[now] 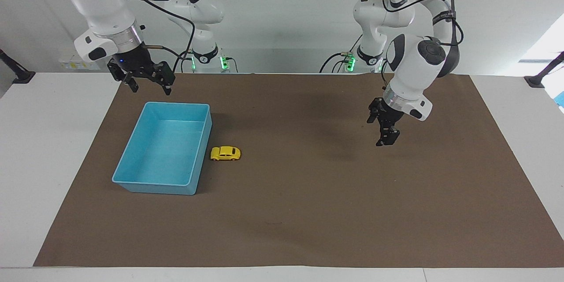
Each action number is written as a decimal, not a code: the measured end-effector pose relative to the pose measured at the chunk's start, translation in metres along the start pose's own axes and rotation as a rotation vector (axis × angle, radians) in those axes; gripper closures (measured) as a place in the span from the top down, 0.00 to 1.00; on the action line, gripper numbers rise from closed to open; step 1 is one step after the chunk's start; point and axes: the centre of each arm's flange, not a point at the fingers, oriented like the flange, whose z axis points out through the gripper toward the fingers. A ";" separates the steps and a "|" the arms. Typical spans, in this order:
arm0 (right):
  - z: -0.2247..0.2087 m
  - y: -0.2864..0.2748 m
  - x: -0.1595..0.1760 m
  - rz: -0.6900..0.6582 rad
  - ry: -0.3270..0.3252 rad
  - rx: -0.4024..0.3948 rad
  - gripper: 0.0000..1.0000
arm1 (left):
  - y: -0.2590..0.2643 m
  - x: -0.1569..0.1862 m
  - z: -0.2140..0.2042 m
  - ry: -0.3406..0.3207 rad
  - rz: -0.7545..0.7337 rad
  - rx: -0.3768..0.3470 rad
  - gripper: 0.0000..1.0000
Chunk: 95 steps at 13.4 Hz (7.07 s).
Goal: Wind up and store yellow beetle car
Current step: 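Reach the right gripper to the car while the left gripper withdraws, then grasp the yellow car with the right gripper and lift it, then lower the car into the blue bin with the right gripper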
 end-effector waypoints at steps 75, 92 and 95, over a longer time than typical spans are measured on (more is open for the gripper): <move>0.207 -0.197 -0.036 1.260 0.174 -0.063 0.45 | -0.020 0.075 -0.254 0.070 1.714 0.122 1.00; 0.180 -0.074 0.004 0.802 0.071 -0.044 0.45 | -0.020 0.075 -0.254 0.070 1.714 0.122 1.00; 0.186 -0.031 0.011 0.658 0.021 -0.014 0.45 | -0.020 0.075 -0.254 0.070 1.714 0.122 1.00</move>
